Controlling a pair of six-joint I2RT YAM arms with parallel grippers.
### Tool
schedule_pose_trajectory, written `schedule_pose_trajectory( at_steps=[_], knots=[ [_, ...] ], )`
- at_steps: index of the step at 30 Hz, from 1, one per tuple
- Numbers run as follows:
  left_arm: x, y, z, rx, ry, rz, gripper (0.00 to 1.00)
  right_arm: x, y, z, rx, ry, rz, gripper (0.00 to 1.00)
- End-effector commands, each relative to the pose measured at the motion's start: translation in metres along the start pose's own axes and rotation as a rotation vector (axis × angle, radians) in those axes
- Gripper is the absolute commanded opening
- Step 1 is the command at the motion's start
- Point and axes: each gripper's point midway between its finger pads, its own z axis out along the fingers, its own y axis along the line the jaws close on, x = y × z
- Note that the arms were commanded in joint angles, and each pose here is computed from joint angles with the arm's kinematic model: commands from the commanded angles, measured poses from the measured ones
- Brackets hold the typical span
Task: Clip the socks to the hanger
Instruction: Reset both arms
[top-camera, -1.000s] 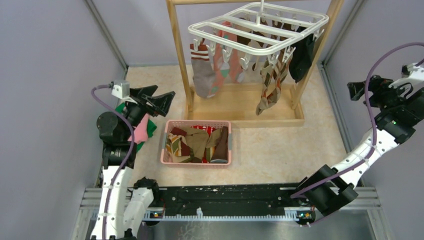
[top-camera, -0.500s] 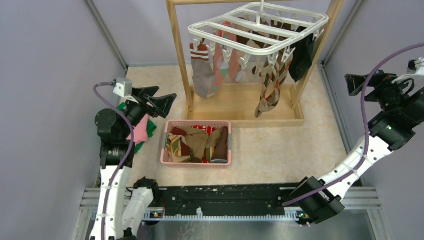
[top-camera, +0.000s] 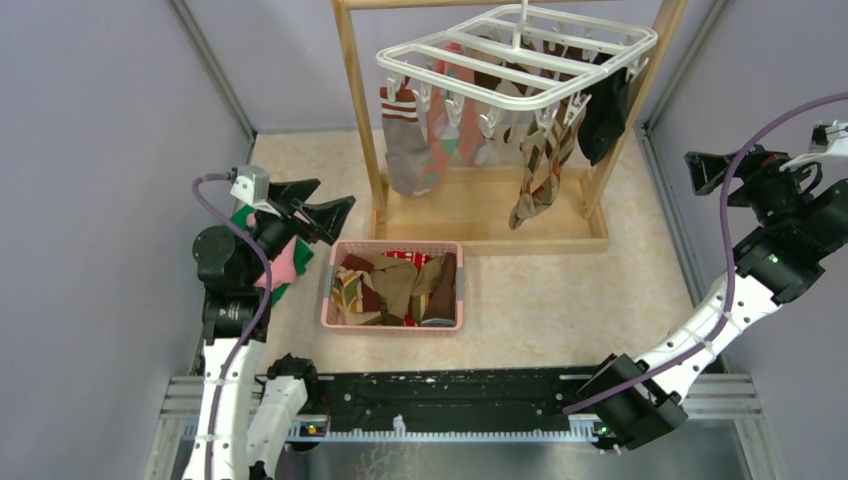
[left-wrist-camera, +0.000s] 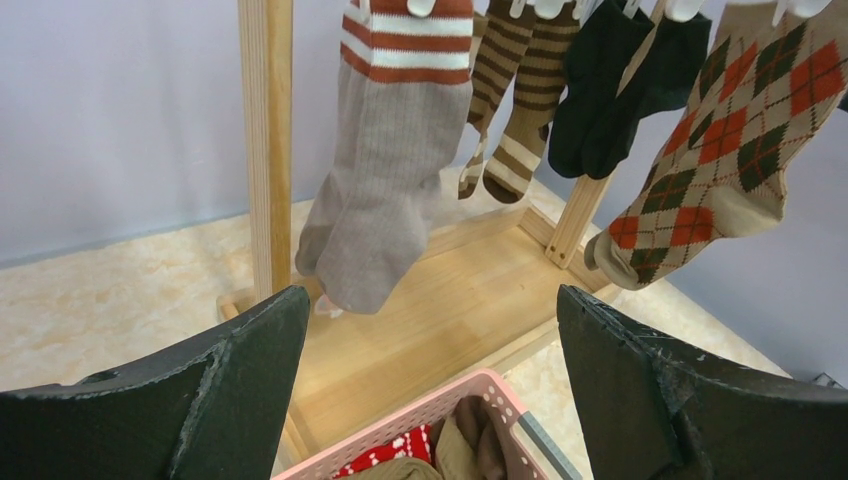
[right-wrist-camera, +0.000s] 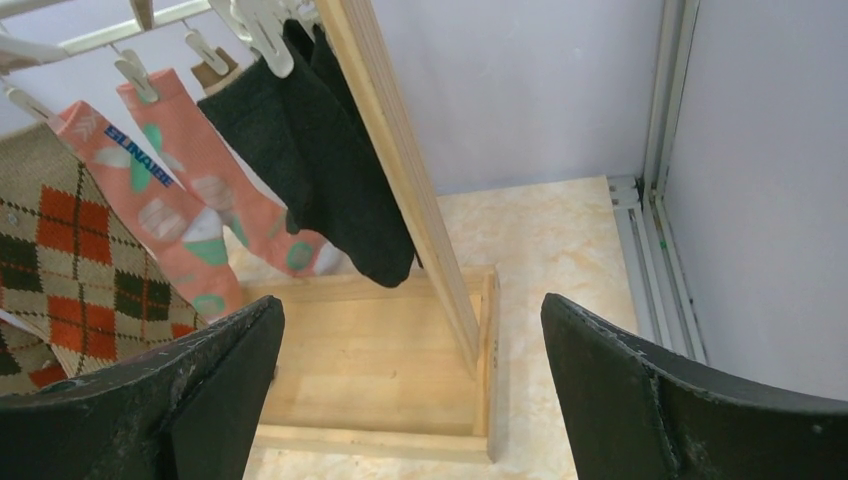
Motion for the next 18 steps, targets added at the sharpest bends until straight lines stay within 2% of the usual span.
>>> schedule_pose_trajectory(
  at_steps=[1, 18],
  knots=[
    [0.001, 0.0, 0.001, 0.017, -0.016, 0.022, 0.98, -0.006, 0.005, -0.002, -0.01, -0.026, -0.024, 0.99],
    [0.006, 0.004, 0.001, 0.008, -0.005, 0.022, 0.98, 0.0, -0.005, 0.002, 0.005, -0.03, -0.012, 0.99]
  ],
)
